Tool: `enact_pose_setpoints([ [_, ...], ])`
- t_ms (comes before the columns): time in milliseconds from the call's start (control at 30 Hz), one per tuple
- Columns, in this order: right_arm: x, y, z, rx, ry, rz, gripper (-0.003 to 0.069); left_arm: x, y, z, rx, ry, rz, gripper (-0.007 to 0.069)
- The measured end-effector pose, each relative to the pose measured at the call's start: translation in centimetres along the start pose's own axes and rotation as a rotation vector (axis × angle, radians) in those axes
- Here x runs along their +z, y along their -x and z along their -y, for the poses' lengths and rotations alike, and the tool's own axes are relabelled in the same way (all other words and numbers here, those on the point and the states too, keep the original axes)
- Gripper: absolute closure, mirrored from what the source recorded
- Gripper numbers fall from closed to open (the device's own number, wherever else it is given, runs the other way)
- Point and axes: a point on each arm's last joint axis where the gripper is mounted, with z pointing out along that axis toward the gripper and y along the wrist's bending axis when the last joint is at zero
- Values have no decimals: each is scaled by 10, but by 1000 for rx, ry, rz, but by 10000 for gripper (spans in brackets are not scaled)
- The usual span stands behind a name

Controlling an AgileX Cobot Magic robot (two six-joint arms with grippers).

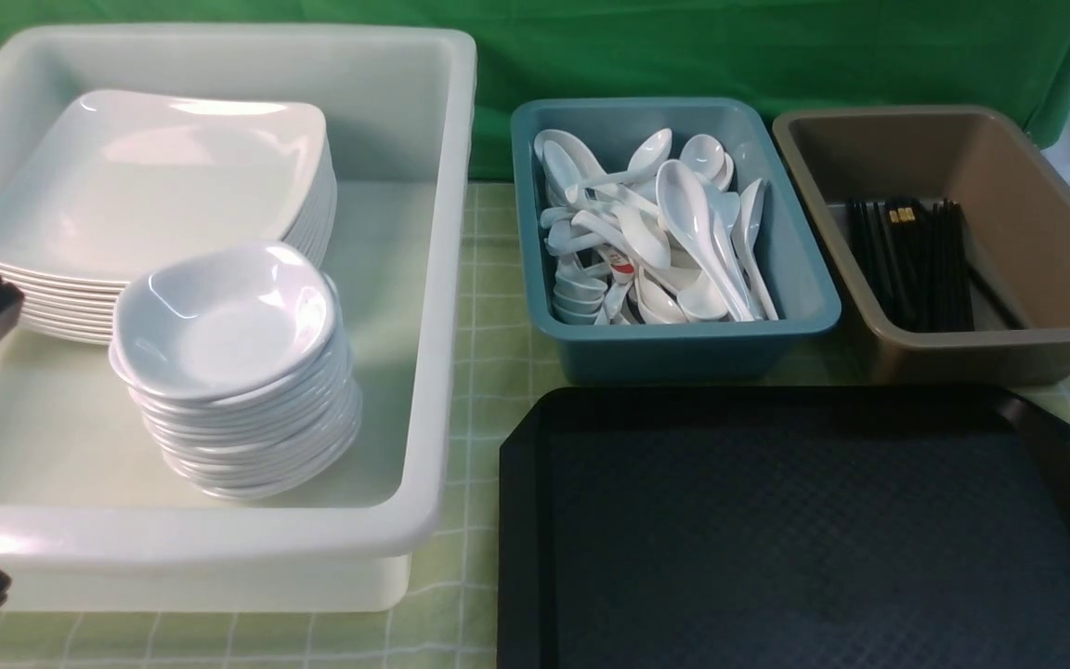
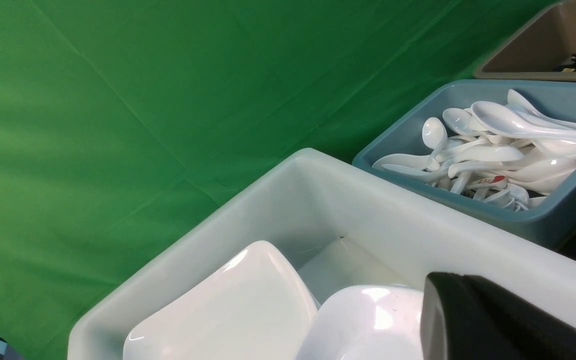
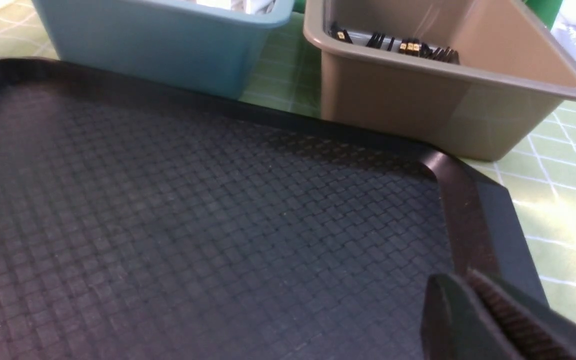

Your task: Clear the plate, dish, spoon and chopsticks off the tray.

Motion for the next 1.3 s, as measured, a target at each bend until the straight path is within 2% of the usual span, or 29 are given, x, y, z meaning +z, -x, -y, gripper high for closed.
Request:
enact_pose_setpoints([
  [133,0,0,0,0,0,0,571,0,0,-1,-1,6,4,617],
  [233,0,0,0,0,0,0,568,-1,2,-4,-58,46,22,617],
  [367,0,0,0,0,0,0,568,-9,-6,-11,-332,194,65,617],
  [467,0,0,0,2,1,0,563,-17,-29,-4,-458,273,64,617],
  [533,0,0,0,2,1,0,554,-21,-59,11,-517,317,15,617],
  [600,0,0,0,2,1,0,551,-23,-72,18,-545,333,-6,617],
  [700,0,0,0,2,1,0,541,-30,-112,42,-598,381,-40,617],
  [900,0,0,0,2,0,1,522,-31,-138,60,-677,354,-143,617],
  [1300,0,0,0,2,0,3,491,-31,-138,60,-673,356,-139,617],
])
